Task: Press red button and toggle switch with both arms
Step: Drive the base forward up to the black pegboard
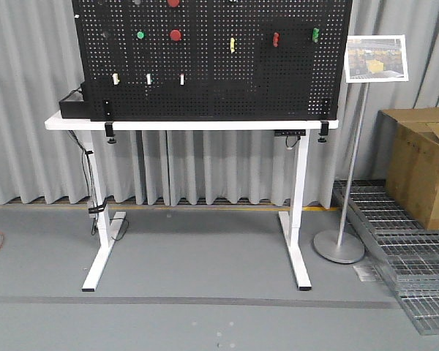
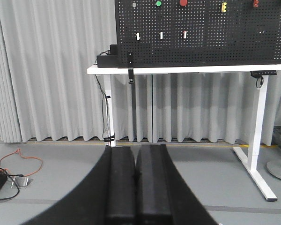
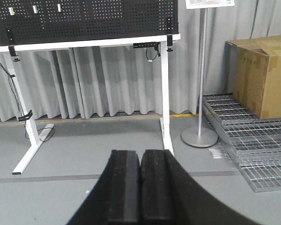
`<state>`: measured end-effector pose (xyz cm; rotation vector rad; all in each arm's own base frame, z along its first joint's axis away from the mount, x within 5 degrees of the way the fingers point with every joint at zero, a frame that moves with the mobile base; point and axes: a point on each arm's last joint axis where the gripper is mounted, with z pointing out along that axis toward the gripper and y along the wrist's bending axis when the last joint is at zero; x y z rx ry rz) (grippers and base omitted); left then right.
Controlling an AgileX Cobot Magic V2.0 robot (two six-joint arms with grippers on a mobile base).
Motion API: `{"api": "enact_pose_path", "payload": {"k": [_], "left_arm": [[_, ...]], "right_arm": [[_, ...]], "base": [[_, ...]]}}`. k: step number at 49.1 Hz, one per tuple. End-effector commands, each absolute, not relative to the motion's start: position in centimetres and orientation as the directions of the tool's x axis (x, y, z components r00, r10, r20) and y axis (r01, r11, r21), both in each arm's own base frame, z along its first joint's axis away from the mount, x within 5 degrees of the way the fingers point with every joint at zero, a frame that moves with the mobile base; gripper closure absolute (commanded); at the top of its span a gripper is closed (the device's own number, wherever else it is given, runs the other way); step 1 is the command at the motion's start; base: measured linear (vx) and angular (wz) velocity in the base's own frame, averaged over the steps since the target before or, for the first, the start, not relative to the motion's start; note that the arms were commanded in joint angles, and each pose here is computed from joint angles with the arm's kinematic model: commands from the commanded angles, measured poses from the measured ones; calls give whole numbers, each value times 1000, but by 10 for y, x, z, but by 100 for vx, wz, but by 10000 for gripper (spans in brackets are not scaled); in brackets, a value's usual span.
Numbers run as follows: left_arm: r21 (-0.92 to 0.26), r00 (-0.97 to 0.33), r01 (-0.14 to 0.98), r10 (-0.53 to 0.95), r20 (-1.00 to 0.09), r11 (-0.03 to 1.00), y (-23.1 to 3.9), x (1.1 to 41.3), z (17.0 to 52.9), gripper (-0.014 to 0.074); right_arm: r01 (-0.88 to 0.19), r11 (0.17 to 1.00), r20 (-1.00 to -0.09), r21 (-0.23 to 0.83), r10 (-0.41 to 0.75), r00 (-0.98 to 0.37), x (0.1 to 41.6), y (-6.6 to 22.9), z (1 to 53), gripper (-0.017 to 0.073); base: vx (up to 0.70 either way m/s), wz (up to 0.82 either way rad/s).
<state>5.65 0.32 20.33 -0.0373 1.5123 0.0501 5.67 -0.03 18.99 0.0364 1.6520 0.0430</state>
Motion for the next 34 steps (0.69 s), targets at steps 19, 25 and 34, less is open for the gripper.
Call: {"api": "enact_pose_path", "payload": {"k": [19, 25, 34], "left_arm": [[-7, 133, -59, 1, -991, 998, 3, 56, 202, 592], [-7, 133, -59, 1, -991, 998, 3, 56, 202, 592], [-7, 133, -59, 1, -991, 998, 3, 56, 202, 592]], "right_arm": [[-9, 999, -999, 38, 38, 3, 56, 0, 195, 562], [-9, 999, -999, 38, 38, 3, 56, 0, 195, 562], [-9, 999, -999, 38, 38, 3, 56, 0, 195, 562]], "base": [[0, 0], [0, 0], [0, 0]]}}
